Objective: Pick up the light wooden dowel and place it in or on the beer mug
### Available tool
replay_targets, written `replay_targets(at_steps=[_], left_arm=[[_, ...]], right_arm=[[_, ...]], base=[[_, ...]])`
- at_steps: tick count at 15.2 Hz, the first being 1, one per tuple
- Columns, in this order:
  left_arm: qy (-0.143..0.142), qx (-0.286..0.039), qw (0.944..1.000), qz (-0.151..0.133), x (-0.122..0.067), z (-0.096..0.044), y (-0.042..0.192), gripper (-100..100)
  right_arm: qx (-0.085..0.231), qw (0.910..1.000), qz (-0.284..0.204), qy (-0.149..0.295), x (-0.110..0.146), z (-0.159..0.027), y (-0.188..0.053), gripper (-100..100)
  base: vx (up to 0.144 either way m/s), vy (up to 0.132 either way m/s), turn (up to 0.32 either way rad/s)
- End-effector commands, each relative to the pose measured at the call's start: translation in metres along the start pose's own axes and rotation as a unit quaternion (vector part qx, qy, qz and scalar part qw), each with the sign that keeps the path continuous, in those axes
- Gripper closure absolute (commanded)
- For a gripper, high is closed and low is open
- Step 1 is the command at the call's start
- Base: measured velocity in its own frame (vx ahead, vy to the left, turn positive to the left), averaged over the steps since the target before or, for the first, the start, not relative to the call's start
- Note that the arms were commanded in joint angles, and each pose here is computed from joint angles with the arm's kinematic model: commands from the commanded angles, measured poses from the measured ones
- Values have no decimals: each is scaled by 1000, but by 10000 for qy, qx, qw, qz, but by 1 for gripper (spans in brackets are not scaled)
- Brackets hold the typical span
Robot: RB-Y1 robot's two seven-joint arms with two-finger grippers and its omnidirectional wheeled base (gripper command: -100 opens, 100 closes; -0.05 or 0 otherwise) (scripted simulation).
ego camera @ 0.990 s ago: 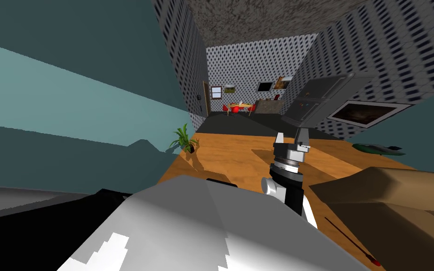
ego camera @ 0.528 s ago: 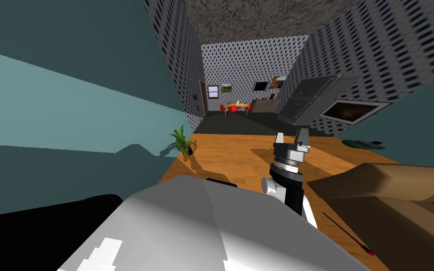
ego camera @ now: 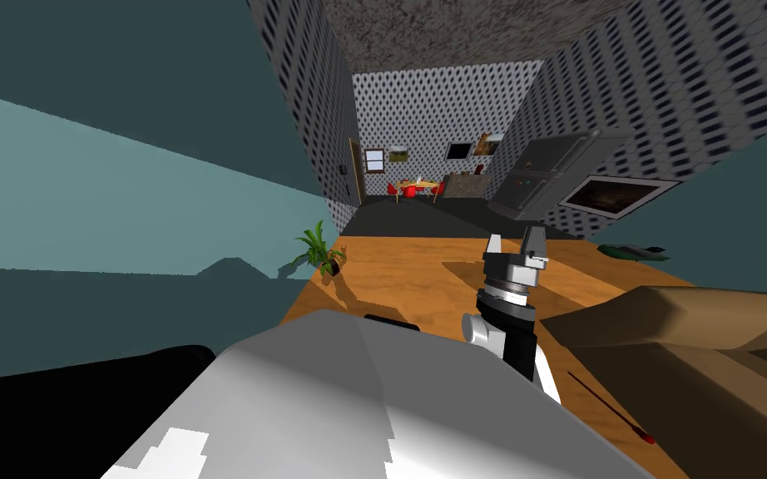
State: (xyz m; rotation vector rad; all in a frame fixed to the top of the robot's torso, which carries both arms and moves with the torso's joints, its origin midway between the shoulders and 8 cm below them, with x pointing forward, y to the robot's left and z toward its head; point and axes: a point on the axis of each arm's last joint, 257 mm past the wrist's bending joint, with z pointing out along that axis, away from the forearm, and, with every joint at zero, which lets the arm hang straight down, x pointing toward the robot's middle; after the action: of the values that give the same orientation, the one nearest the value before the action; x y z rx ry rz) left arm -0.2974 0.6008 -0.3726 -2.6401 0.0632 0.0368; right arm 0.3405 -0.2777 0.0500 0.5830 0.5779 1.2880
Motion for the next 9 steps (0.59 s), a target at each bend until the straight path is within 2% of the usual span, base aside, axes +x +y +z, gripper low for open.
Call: replay_targets(at_steps=[1,9], left_arm=[[-8,7,10000,-23,-1,-8,-9,-100],[-38,-32,9999,-99,1,-39,-36,-100]], right_arm=[[0,10000,0,0,0,0,0,0],[0,10000,1,0,0,0,0,0]], base=[[-8,-9,-31],[-29,-30,-35]])
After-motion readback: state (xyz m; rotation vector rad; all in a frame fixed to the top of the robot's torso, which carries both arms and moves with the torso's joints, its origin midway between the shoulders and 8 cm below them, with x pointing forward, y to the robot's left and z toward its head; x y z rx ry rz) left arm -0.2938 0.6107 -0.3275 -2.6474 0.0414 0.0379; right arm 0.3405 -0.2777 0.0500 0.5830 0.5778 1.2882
